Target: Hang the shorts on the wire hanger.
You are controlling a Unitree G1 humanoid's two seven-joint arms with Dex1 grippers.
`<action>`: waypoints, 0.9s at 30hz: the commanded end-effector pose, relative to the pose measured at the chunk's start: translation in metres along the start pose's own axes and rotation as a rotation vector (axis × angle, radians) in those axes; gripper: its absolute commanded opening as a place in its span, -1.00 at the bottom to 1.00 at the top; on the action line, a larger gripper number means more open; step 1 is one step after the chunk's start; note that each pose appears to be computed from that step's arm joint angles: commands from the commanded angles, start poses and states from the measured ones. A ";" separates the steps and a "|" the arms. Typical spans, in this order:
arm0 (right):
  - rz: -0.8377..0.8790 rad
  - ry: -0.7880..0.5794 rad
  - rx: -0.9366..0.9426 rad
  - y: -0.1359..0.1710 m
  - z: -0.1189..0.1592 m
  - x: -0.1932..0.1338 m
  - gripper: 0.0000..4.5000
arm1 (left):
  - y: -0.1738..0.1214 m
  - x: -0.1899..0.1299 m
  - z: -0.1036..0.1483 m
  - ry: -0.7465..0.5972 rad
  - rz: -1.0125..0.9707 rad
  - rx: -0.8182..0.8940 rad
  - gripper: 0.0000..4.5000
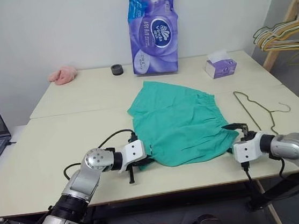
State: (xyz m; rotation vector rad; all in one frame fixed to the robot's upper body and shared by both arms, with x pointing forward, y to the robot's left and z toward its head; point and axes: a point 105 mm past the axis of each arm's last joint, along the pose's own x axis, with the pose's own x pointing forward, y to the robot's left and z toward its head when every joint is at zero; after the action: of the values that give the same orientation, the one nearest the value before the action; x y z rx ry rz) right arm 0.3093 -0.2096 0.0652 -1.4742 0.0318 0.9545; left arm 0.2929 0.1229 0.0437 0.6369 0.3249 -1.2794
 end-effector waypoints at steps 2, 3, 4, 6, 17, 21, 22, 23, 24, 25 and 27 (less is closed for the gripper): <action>-0.025 -0.008 -0.046 -0.016 -0.002 0.002 0.42 | 0.010 -0.010 0.009 -0.014 0.019 0.034 -1.00; -0.028 -0.013 -0.050 -0.018 -0.001 0.002 0.26 | 0.010 -0.011 0.009 -0.011 0.014 0.033 -1.00; -0.031 -0.021 -0.055 -0.021 0.000 0.003 0.12 | 0.009 -0.011 0.008 -0.007 0.009 0.032 -1.00; -0.036 -0.040 -0.060 -0.024 0.004 0.004 -0.18 | 0.007 -0.013 0.007 -0.002 -0.006 0.029 -1.00; 0.034 -0.186 0.021 -0.016 0.041 0.004 -0.98 | -0.037 -0.051 -0.004 0.082 -0.281 -0.110 -1.00; 0.148 -0.199 0.075 0.001 0.052 -0.011 -0.98 | -0.055 -0.064 -0.002 0.106 -0.375 -0.146 -1.00; 0.168 -0.198 0.089 0.004 0.054 -0.014 -0.98 | -0.056 -0.065 -0.001 0.108 -0.381 -0.146 -1.00; 0.188 -0.196 0.101 0.007 0.056 -0.017 -0.98 | -0.057 -0.066 -0.001 0.109 -0.382 -0.144 -1.00; 0.214 -0.194 0.118 0.010 0.058 -0.022 -0.98 | -0.058 -0.065 -0.001 0.111 -0.384 -0.138 -1.00; 0.238 -0.190 0.133 0.013 0.061 -0.027 -0.98 | -0.059 -0.065 -0.001 0.112 -0.386 -0.135 -1.00; 0.274 -0.186 0.158 0.016 0.064 -0.033 -0.98 | -0.059 -0.063 0.000 0.107 -0.388 -0.133 -1.00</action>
State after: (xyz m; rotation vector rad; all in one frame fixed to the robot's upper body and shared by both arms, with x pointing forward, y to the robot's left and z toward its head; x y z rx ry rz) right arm 0.2459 -0.1783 0.0653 -1.2569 0.1897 1.2856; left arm 0.2171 0.1661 0.0549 0.5210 0.6791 -1.5727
